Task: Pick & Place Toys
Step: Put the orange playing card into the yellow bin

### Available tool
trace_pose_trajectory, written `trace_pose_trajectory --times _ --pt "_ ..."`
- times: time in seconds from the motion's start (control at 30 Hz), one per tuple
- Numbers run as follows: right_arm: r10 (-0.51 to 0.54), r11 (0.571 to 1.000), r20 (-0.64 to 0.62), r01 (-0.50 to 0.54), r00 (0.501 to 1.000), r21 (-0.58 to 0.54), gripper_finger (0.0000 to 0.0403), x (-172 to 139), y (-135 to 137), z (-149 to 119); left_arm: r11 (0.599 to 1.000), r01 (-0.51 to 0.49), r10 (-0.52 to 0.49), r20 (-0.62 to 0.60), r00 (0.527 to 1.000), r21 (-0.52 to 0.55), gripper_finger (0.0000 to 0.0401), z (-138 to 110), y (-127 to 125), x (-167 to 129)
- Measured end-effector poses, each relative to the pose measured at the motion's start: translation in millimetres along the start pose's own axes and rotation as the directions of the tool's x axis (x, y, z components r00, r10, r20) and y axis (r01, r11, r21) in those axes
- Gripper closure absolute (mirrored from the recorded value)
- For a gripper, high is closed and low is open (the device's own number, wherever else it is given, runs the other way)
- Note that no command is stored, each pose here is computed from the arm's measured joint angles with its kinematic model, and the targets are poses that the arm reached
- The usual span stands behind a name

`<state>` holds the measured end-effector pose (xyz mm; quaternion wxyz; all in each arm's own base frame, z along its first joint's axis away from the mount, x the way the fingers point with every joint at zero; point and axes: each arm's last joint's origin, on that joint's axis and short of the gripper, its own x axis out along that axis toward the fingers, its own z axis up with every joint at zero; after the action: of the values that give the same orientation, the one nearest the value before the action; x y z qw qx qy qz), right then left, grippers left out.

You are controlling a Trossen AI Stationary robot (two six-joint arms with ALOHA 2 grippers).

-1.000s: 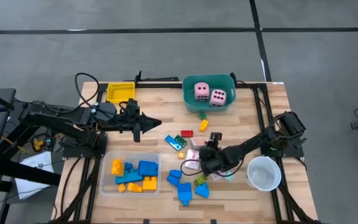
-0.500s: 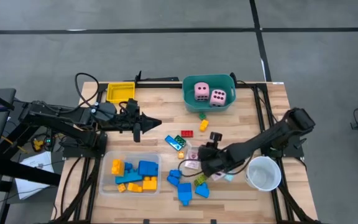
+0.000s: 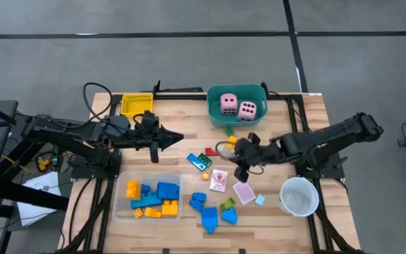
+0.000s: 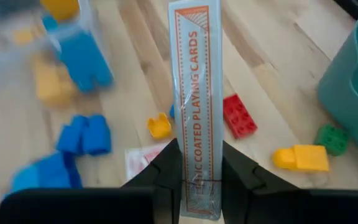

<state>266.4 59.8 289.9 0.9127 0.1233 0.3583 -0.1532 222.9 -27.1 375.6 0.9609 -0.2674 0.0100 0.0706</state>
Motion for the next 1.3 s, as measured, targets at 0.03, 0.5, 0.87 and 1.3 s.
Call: trace_pose_trajectory --times 0.03,0.5,0.87,1.3 --pt "0.013 1.000 0.016 -0.014 1.000 0.024 0.0341 -3 -2 3 1.000 -0.008 0.008 0.008 1.000 0.000 0.0388 1 0 0" --pt "0.145 0.945 0.455 -0.259 0.878 0.199 0.0341 -40 -18 55 0.989 -0.131 0.132 0.010 0.991 -0.075 0.0300 -19 6 30" --pt "0.163 0.894 0.681 -0.399 0.714 0.205 0.0341 -54 -23 82 0.985 -0.005 0.033 0.162 0.986 -0.171 0.0242 -34 -2 75" --pt "0.168 0.859 0.769 -0.475 0.617 0.193 0.0341 -60 -26 93 0.962 0.154 -0.036 0.451 0.892 -0.227 0.0238 -29 5 104"
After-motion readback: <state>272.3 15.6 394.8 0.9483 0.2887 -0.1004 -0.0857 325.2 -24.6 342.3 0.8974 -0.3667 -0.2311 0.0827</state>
